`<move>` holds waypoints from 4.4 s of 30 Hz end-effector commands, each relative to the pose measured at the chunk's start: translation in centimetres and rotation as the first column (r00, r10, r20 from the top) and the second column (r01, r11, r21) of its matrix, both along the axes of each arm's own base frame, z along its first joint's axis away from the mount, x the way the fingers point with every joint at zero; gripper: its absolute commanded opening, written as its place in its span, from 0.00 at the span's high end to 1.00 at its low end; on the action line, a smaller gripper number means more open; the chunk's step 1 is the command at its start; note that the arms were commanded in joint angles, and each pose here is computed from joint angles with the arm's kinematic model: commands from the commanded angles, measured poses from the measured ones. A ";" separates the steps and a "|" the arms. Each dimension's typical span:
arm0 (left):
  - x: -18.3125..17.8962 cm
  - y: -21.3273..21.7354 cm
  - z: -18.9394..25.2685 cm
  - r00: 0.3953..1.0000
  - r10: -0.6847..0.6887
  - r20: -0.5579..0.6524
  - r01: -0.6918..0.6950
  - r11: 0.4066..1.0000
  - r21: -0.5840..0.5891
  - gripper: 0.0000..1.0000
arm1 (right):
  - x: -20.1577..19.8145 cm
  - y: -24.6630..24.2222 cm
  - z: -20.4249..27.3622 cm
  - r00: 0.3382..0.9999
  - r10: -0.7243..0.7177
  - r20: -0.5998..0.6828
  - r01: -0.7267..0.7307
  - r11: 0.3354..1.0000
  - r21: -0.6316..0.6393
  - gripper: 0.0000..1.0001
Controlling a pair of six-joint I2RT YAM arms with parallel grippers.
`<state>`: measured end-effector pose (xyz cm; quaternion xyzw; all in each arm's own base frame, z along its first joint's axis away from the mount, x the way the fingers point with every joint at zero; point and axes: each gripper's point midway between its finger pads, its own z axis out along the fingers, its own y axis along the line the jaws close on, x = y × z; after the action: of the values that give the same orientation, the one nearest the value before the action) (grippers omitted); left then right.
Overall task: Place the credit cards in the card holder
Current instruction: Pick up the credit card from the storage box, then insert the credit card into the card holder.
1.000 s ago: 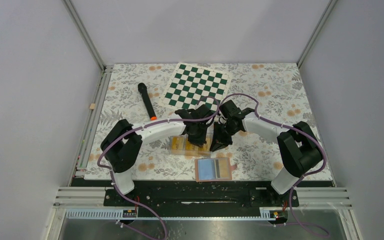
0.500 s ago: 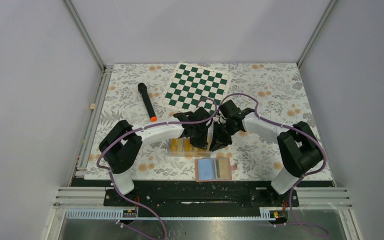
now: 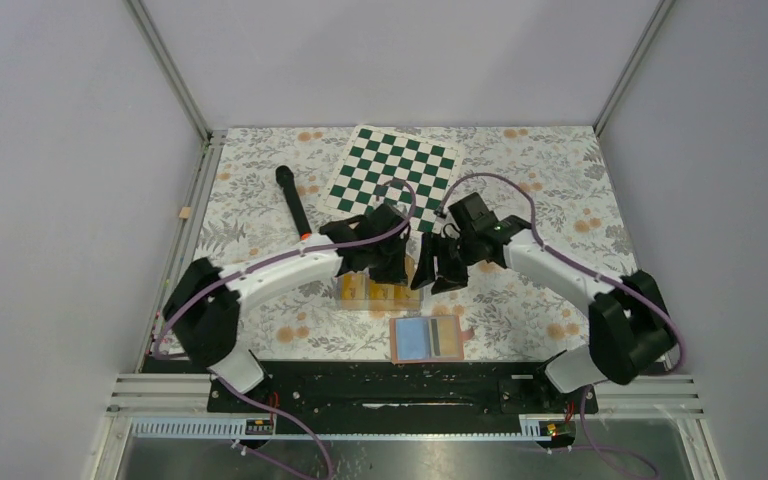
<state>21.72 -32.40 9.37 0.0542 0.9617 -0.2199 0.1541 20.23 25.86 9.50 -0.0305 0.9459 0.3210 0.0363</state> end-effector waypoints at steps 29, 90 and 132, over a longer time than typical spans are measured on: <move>-9.0 1.8 15.1 0.994 -0.009 0.109 0.090 0.635 -0.767 1.00 | -6.5 3.8 14.3 0.988 0.100 0.114 -0.151 0.683 0.715 0.57; -10.8 3.1 -7.8 0.963 0.021 -0.269 -0.057 0.991 -0.125 0.94 | -6.7 -2.9 -6.1 0.989 -0.115 -0.092 0.139 0.934 0.329 1.00; -11.5 2.6 -8.8 0.960 -0.008 -0.279 -0.020 0.995 -0.097 1.00 | -5.0 -5.4 -7.3 0.992 -0.124 -0.005 0.124 0.987 0.106 1.00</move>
<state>10.00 -30.26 1.54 0.0057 0.9554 -0.2950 0.0096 15.07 20.78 2.72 0.0441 0.9233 0.3774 0.0560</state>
